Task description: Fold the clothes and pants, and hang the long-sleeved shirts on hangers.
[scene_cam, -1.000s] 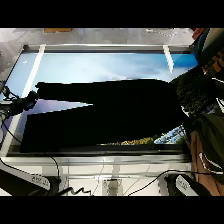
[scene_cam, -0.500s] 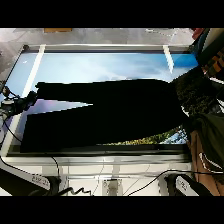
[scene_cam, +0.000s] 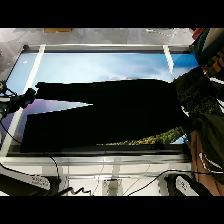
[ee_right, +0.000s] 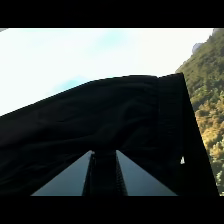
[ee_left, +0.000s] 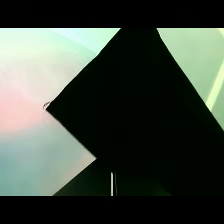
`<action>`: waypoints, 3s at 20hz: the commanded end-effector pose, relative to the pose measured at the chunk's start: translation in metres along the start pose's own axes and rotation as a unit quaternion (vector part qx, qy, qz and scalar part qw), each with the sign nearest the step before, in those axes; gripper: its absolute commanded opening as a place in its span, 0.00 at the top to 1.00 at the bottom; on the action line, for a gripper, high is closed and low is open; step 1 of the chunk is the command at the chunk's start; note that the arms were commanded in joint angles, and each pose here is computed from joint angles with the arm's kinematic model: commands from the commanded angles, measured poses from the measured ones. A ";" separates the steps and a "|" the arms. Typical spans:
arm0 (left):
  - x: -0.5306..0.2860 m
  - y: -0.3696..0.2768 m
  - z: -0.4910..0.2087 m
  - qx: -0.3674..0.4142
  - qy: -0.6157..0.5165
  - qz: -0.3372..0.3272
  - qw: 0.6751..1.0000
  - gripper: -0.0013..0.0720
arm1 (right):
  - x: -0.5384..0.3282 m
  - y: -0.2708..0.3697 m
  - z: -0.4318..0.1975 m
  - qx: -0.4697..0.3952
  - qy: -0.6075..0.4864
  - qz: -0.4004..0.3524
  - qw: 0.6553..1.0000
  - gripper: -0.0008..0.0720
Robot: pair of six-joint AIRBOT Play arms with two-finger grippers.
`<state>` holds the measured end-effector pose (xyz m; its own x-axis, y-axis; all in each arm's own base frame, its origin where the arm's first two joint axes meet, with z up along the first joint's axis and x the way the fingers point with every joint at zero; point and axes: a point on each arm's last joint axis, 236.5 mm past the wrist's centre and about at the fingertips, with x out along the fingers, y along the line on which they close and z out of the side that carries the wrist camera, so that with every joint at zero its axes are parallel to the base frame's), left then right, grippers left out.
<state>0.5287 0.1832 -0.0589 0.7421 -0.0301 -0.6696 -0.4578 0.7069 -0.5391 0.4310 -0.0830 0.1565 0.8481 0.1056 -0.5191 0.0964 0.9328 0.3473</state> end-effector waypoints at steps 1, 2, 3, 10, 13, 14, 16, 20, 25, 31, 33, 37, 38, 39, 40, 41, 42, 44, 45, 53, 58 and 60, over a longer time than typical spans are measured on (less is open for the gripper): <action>-0.011 0.023 -0.019 -0.021 0.034 0.091 0.995 0.98 | 0.000 -0.001 0.000 -0.002 0.001 -0.001 1.000 0.75; -0.009 0.025 -0.025 -0.008 0.036 0.116 0.993 0.97 | 0.001 -0.002 -0.001 -0.003 0.002 -0.003 1.000 0.75; -0.003 0.018 -0.026 0.008 0.029 0.118 0.993 0.97 | 0.001 -0.003 -0.002 -0.004 0.004 -0.004 1.000 0.75; 0.027 0.000 -0.021 -0.079 -0.030 0.088 0.993 0.14 | 0.001 -0.004 -0.002 -0.007 0.003 -0.007 1.000 0.75; 0.042 0.008 -0.026 -0.117 -0.038 0.083 0.989 0.17 | 0.001 -0.004 -0.001 -0.007 0.002 -0.008 1.000 0.75; 0.046 0.007 -0.027 -0.119 -0.041 0.081 0.989 0.24 | 0.001 -0.004 -0.001 -0.007 0.002 -0.008 1.000 0.75; 0.052 0.003 -0.027 -0.112 -0.052 0.076 0.989 0.41 | 0.001 -0.005 0.001 -0.007 -0.002 -0.010 1.000 0.75; 0.054 -0.010 -0.009 -0.101 -0.098 0.056 0.989 0.97 | 0.001 -0.006 0.003 -0.007 -0.007 -0.012 1.000 0.75; 0.033 -0.031 0.009 -0.010 -0.110 0.054 0.992 0.97 | 0.005 -0.024 -0.006 0.021 0.011 -0.045 0.999 0.76; -0.024 -0.051 0.019 0.123 -0.076 0.086 0.986 0.97 | 0.043 -0.059 -0.048 0.079 0.081 -0.078 0.990 0.74; -0.037 -0.040 0.014 0.155 -0.049 0.116 0.980 0.97 | 0.058 -0.066 -0.063 0.088 0.112 -0.077 0.987 0.69; -0.051 -0.014 -0.002 0.143 0.005 0.153 0.978 0.97 | 0.081 -0.079 -0.077 0.095 0.179 -0.066 0.977 0.55; -0.053 -0.007 -0.006 0.139 0.017 0.161 0.977 0.97 | 0.084 -0.085 -0.078 0.100 0.195 -0.064 0.974 0.54; -0.055 0.000 -0.010 0.138 0.029 0.171 0.975 0.97 | 0.085 -0.090 -0.080 0.105 0.215 -0.059 0.969 0.52; -0.058 0.006 -0.013 0.133 0.039 0.178 0.974 0.97 | 0.085 -0.095 -0.085 0.104 0.241 -0.051 0.964 0.52; -0.060 0.011 -0.015 0.128 0.047 0.184 0.973 0.97 | 0.085 -0.098 -0.090 0.097 0.264 -0.041 0.959 0.52; -0.062 0.016 -0.017 0.124 0.053 0.189 0.973 0.97 | 0.084 -0.103 -0.094 0.087 0.281 -0.033 0.955 0.52; -0.064 0.021 -0.020 0.120 0.063 0.195 0.971 0.97 | 0.088 -0.113 -0.096 0.084 0.287 -0.031 0.954 0.50; -0.065 0.022 -0.023 0.120 0.070 0.197 0.970 0.97 | 0.090 -0.117 -0.096 0.088 0.285 -0.034 0.954 0.50; -0.075 0.041 -0.033 0.144 0.102 0.235 0.956 0.97 | 0.103 -0.122 -0.111 0.073 0.298 -0.012 0.952 0.50; -0.075 0.041 -0.033 0.144 0.102 0.234 0.956 0.97 | 0.117 -0.123 -0.099 0.077 0.287 -0.002 0.955 0.45; -0.074 0.041 -0.033 0.145 0.102 0.234 0.956 0.97 | 0.124 -0.129 -0.099 0.067 0.286 -0.002 0.956 0.35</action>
<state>0.4396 0.1907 -0.0474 0.3687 0.2202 -0.9031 -0.5399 0.8416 -0.0152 0.4636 -0.1532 -0.0266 0.4194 0.3040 -0.8554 0.2165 0.8815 0.4195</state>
